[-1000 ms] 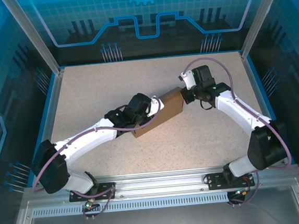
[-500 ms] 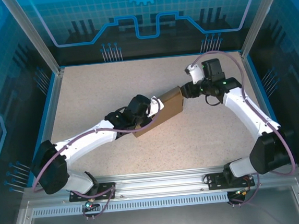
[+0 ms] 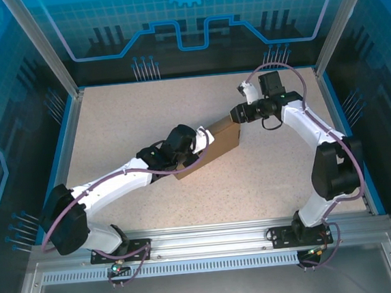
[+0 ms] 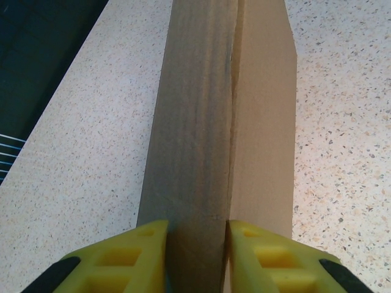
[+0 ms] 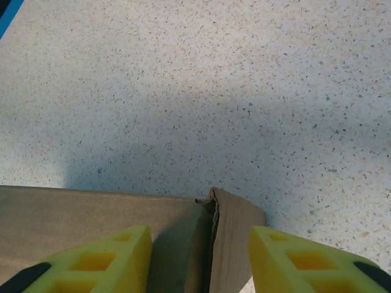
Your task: Fold the paper box
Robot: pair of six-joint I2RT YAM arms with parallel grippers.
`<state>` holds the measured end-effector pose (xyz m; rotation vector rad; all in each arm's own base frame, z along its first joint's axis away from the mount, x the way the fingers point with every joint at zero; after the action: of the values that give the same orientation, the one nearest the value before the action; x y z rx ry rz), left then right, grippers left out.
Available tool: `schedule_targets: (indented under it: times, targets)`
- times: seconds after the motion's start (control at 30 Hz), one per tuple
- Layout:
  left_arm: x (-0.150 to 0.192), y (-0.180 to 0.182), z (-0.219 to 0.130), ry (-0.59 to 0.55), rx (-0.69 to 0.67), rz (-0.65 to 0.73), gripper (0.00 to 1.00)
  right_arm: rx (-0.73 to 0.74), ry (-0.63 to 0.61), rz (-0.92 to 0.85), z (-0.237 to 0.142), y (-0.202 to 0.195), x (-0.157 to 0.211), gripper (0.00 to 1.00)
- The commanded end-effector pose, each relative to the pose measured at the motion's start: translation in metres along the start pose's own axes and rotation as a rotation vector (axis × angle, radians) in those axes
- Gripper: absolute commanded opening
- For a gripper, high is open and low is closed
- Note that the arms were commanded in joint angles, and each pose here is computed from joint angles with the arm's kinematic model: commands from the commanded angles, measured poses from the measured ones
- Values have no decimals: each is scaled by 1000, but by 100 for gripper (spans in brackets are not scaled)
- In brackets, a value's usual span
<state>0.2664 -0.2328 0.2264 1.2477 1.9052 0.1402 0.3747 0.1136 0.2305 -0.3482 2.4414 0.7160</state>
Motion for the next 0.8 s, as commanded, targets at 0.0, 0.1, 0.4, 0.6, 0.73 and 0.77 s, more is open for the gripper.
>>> schedule_targets:
  times: [0.0, 0.1, 0.4, 0.6, 0.73, 0.77]
  targets:
    - [18, -15, 0, 67, 78, 2, 31, 25, 47, 53, 6, -12, 24, 43]
    - [11, -11, -2, 39, 71, -30, 38, 43, 63, 75, 14, -19, 40, 42]
    - [-18, 7, -20, -48, 53, -181, 64, 107, 49, 75, 15, -21, 58, 38]
    - [-23, 23, -48, -104, 15, -414, 75, 116, 34, 63, 13, -18, 56, 38]
    - [2, 40, -66, -87, 0, -703, 82, 115, 26, 52, 11, -15, 55, 38]
    - [13, 46, -70, -86, 11, -789, 82, 115, 25, 50, 11, -14, 54, 38]
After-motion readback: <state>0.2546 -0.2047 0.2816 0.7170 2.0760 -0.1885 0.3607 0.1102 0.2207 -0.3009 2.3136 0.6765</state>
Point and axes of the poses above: each hand's point on the last joint's axis, 136 mm out from that joint toward the fingers, its own z axis out along the fingers, its own y axis along the line the jaws close on, x = y × z, the point moved 8 cm from there along -z, back along the fingers, and after that the axes turned 6 degrees about z, right-handed, at the moved point
